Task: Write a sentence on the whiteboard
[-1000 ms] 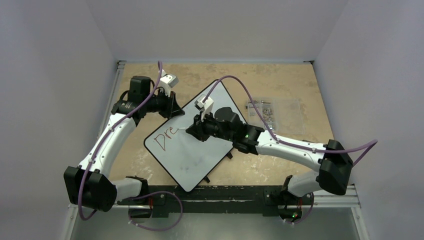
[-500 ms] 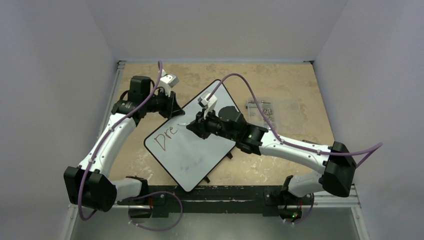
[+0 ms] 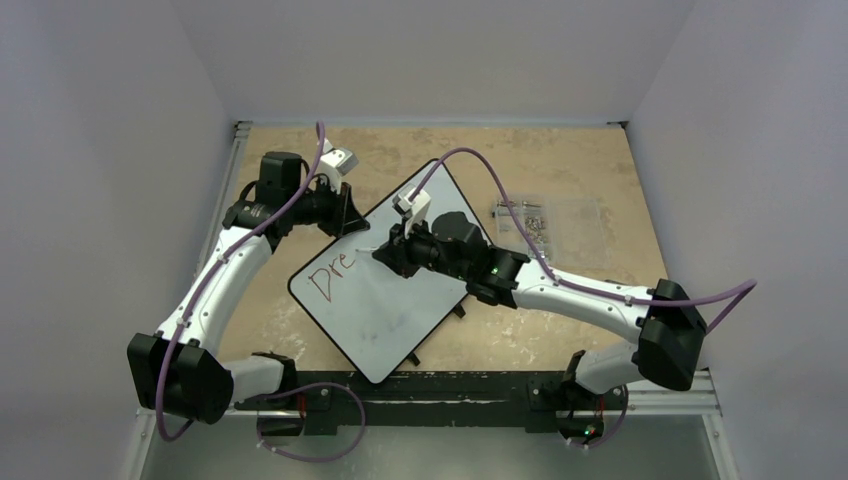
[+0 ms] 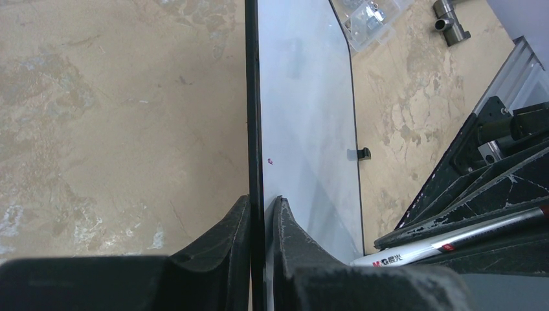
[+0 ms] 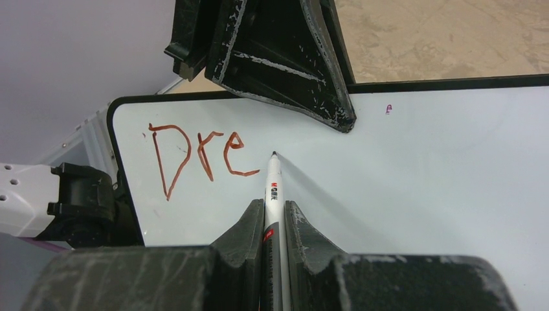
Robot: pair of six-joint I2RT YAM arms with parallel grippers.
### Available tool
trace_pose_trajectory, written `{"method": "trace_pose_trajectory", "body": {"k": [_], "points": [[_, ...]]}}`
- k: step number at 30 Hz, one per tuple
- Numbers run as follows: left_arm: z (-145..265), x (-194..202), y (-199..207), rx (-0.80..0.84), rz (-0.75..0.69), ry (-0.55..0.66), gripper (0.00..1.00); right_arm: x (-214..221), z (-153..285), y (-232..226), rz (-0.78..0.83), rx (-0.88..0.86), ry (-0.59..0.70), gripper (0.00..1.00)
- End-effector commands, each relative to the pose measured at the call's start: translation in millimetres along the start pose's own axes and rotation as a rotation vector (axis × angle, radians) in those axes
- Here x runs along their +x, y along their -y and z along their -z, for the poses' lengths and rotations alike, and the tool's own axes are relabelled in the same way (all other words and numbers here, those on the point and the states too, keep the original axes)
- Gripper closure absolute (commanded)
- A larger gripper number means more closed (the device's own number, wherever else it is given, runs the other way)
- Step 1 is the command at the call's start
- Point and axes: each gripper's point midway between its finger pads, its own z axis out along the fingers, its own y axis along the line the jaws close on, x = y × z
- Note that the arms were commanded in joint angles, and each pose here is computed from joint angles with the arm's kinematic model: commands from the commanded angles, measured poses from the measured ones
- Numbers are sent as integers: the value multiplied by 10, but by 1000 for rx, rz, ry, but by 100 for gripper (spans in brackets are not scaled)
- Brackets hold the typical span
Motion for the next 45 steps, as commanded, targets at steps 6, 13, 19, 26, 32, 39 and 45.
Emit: {"method": "trace_pose_trajectory", "body": {"k": [6,13,19,26,32,39,45], "points": [[22,-100,118,29,-102,23,100,-399,-22,20,-1,7,112,100],[25,-97,127,30,-101,22,100,-372,-84,-23,-7,-21,97,100],[25,-97,130,33,-102,23,100,-348,-141,-65,-9,-45,83,100],[25,-97,131,33,-102,23,100,-268,-153,-87,13,-68,57,100],[26,-98,130,32,-102,23,100,-101,-128,-83,9,-81,17,100],[23,-98,126,31,-101,23,100,72,-49,-37,4,-71,-19,100],[28,-104,128,30,-102,24,100,171,13,-11,-4,-64,-40,100]]}}
